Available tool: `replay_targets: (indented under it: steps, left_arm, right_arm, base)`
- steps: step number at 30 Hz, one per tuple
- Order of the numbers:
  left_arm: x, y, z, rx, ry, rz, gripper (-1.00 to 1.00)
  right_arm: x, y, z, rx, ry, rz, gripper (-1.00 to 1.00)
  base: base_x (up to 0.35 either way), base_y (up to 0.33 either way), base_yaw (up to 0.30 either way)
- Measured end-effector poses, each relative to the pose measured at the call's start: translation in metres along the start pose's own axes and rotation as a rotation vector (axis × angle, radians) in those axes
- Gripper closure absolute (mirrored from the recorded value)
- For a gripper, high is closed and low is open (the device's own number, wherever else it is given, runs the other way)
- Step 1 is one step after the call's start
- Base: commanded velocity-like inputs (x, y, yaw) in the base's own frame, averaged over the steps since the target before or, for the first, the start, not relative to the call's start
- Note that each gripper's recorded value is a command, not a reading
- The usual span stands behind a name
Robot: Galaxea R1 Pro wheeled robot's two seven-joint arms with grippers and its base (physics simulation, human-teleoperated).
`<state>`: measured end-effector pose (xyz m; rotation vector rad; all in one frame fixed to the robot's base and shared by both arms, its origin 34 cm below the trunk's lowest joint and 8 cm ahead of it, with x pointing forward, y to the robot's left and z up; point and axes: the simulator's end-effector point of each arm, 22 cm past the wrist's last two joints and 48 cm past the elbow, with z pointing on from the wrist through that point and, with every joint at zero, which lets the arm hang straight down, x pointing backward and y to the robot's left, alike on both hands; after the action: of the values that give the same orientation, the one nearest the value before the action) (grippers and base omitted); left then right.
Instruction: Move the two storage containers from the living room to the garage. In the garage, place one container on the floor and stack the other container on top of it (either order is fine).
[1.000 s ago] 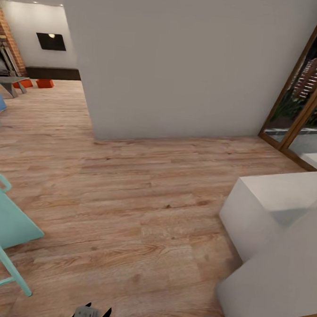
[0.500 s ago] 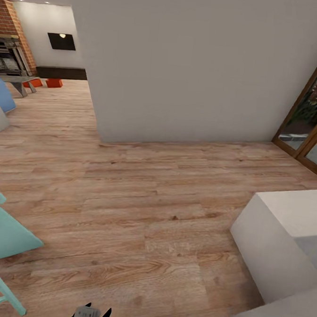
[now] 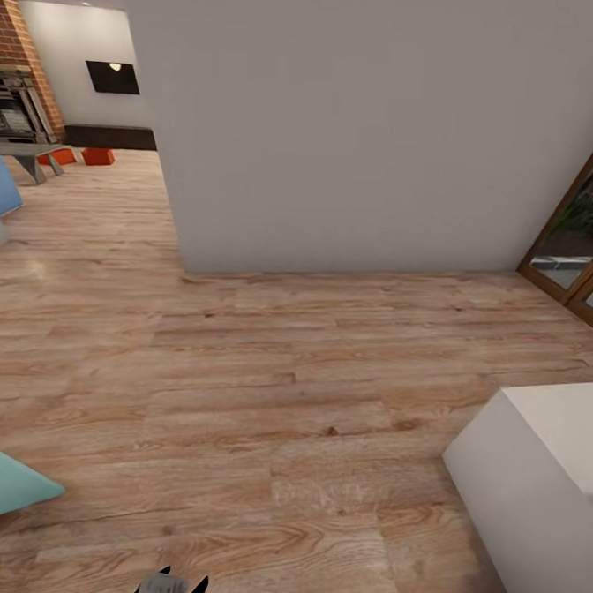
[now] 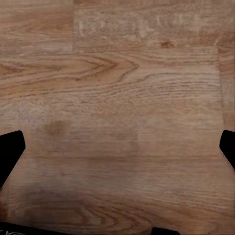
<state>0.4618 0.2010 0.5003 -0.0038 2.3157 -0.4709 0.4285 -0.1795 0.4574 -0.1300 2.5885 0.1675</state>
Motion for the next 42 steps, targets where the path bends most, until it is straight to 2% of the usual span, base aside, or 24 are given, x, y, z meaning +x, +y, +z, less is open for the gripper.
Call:
replay_targets:
  steps: [14, 42]
  left_arm:
    - [0.0, 0.0, 0.0, 0.0, 0.0, 0.0, -1.0]
    - [0.0, -0.0001, 0.0, 0.0, 0.0, 0.0, -1.0]
  right_arm:
    - [0.0, 0.0, 0.0, 0.0, 0.0, 0.0, -1.0]
    - [0.0, 0.0, 0.0, 0.0, 0.0, 0.0, -1.0]
  base:
    - [0.338, 0.023, 0.029]
    - [0.338, 0.0, 0.173]
